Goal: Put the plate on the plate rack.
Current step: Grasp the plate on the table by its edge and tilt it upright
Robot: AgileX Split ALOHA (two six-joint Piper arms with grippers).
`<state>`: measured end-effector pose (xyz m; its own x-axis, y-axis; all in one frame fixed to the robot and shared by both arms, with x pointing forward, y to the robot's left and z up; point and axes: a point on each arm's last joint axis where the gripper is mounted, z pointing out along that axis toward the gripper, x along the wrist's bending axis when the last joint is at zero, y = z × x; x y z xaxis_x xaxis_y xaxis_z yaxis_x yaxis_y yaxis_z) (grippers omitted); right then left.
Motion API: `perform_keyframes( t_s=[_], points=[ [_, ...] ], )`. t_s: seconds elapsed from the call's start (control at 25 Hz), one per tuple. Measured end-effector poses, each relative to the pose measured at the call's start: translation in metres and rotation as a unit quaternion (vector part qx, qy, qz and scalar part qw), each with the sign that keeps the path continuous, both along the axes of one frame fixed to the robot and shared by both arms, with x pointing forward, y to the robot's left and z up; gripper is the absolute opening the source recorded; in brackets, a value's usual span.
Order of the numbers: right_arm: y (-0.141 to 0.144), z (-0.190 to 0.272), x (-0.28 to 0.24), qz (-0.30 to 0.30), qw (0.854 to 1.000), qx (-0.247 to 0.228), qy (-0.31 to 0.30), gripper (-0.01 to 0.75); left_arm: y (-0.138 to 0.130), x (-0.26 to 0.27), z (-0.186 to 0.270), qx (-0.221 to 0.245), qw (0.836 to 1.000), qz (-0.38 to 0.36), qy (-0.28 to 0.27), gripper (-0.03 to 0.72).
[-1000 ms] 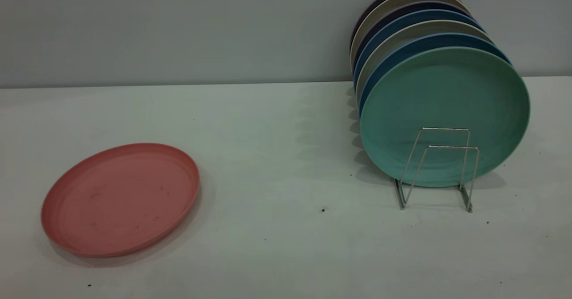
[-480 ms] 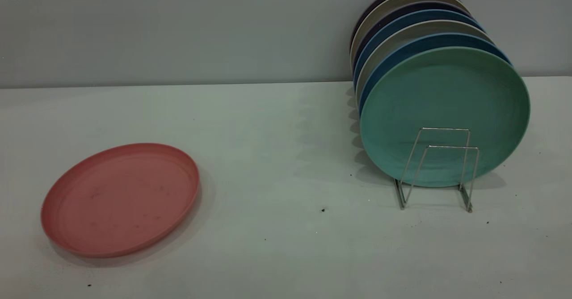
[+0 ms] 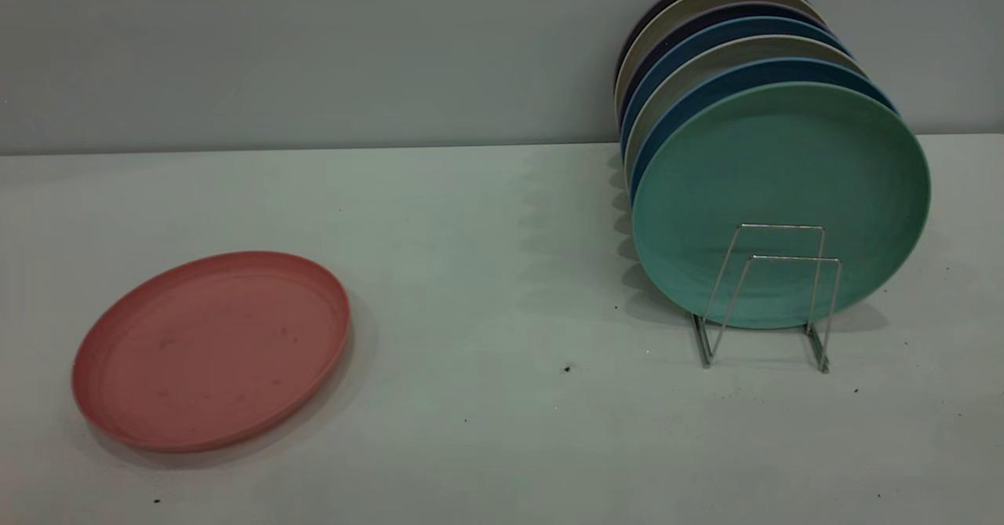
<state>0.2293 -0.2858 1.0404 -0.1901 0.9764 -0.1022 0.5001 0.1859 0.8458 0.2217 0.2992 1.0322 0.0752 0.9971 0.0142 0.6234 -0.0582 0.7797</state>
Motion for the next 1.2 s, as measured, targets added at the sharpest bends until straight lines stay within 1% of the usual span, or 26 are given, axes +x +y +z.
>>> perform_keyframes(
  t_s=[0.96,1.08,1.12,1.2],
  points=[
    [0.0,0.0,0.0,0.0,1.0,0.0,0.0,0.389,0.0,0.0001,0.0001,0.0,1.0,0.0,-0.001,0.538],
    [0.0005,0.002,0.0,0.001,1.0,0.003,-0.007,0.389,-0.0009,0.0007,0.0051,-0.004,1.0,-0.003,-0.021,0.538],
    [0.0015,0.0031,0.0001,0.004,1.0,0.009,-0.012,0.389,-0.0018,0.0015,0.0074,-0.009,0.999,-0.006,-0.033,0.538],
    [0.004,0.005,0.0009,0.013,1.0,0.021,-0.019,0.393,-0.0037,0.0042,0.0099,-0.019,0.999,-0.011,-0.038,0.538]
  ],
)
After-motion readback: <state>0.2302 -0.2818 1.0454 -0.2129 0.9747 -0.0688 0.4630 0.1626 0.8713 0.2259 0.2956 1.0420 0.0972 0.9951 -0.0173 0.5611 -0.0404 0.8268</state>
